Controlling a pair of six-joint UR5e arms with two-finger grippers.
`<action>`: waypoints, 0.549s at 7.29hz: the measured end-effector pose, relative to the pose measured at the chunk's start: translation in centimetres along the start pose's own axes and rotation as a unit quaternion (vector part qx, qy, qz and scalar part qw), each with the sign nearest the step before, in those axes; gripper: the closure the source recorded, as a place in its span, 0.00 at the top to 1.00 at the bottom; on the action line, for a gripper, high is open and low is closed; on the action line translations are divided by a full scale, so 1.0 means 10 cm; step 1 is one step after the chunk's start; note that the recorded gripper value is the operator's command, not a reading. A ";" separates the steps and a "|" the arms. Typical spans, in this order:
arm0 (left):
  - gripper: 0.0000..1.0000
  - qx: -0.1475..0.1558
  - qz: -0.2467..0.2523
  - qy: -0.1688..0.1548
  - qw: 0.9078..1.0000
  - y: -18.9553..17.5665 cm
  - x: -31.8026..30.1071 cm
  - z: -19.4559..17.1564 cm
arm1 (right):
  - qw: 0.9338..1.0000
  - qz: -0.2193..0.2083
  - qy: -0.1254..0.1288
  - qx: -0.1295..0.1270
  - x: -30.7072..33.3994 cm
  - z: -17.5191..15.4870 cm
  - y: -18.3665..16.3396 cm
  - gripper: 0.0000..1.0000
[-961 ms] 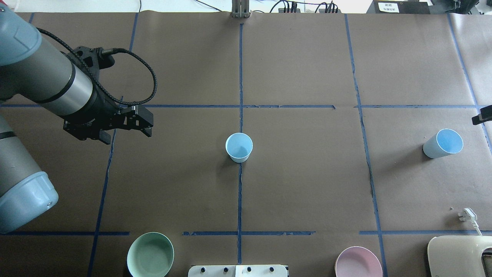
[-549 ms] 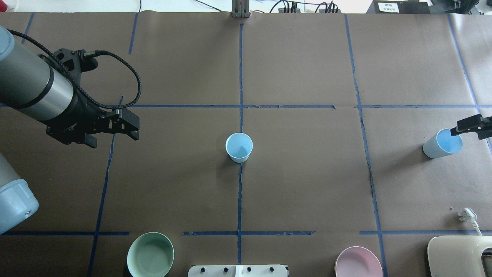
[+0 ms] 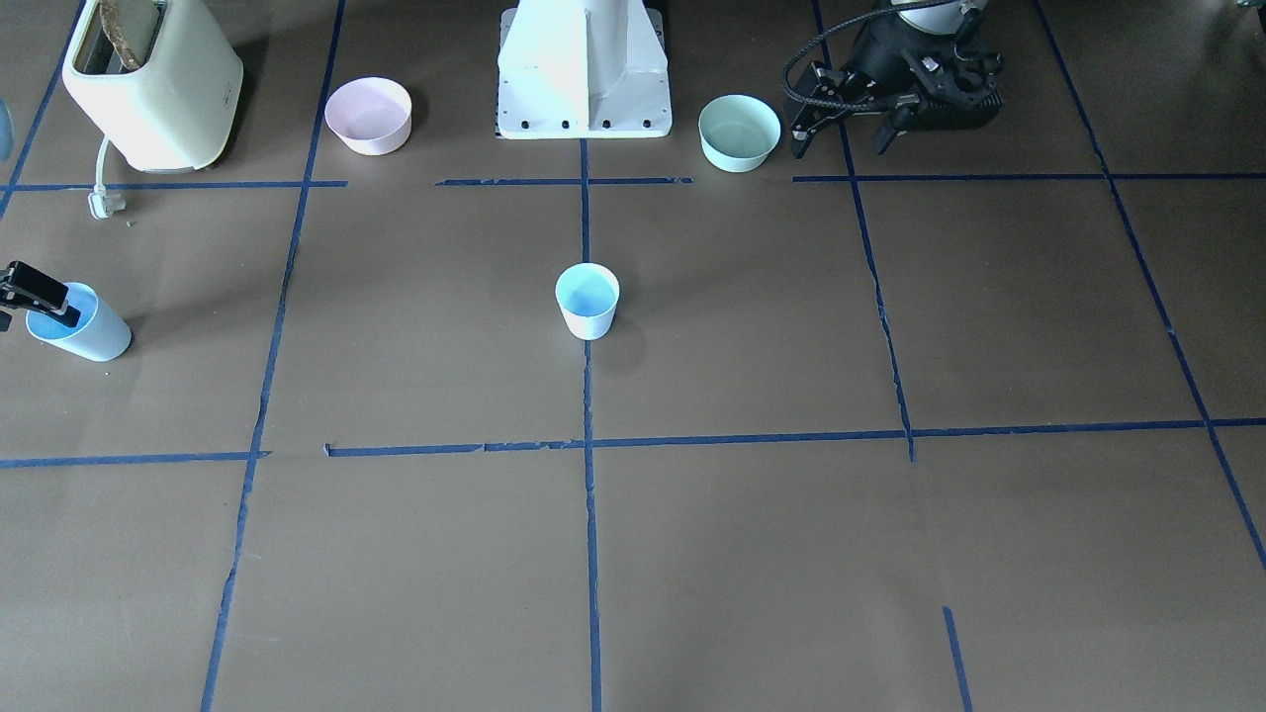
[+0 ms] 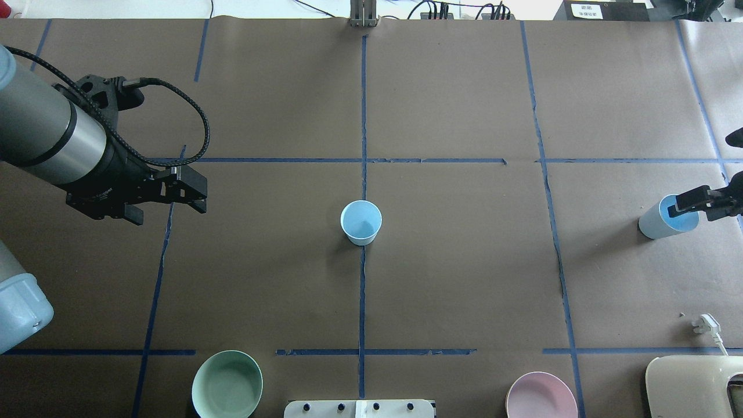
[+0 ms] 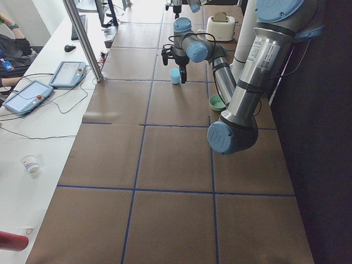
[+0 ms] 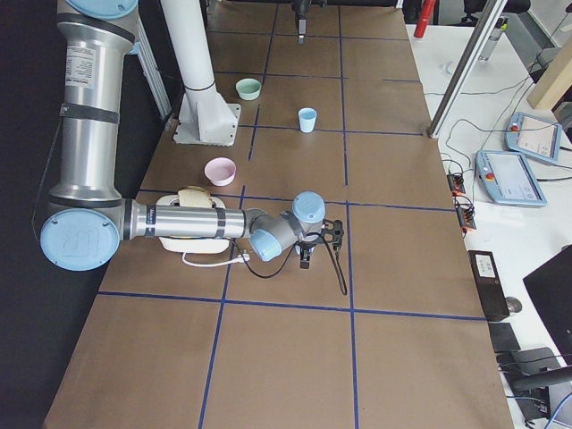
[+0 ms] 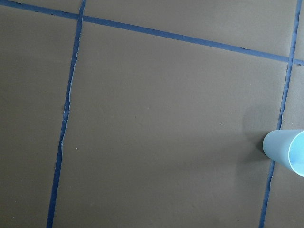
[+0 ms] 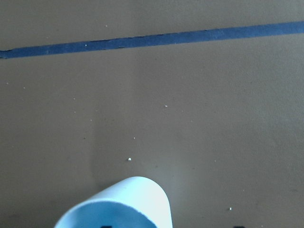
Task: Stack blue cups with both arms
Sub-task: 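Grasp the other light blue cup with the right gripper while the left arm withdraws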
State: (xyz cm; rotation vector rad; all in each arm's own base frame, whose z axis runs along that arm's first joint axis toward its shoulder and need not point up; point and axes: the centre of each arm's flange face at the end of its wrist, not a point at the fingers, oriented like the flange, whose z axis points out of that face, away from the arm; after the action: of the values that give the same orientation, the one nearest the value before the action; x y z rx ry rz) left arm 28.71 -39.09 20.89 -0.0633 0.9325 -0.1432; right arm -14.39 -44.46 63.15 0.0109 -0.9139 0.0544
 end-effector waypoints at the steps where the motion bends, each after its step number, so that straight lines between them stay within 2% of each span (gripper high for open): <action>1: 1.00 0.001 0.001 0.001 1.000 0.01 0.00 -0.02 | 1.000 -0.002 -0.001 0.001 -0.02 -0.01 -0.01 0.00; 4: 1.00 0.003 0.002 0.003 1.000 0.03 0.00 -0.04 | 1.000 -0.008 -0.005 0.005 -0.09 -0.04 -0.04 0.00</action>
State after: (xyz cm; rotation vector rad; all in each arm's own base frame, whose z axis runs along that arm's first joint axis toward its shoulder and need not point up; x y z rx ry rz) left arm 28.40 -38.83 20.67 -0.0551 0.9373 -0.1432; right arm -14.65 -44.94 62.21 0.0284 -0.9229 0.0435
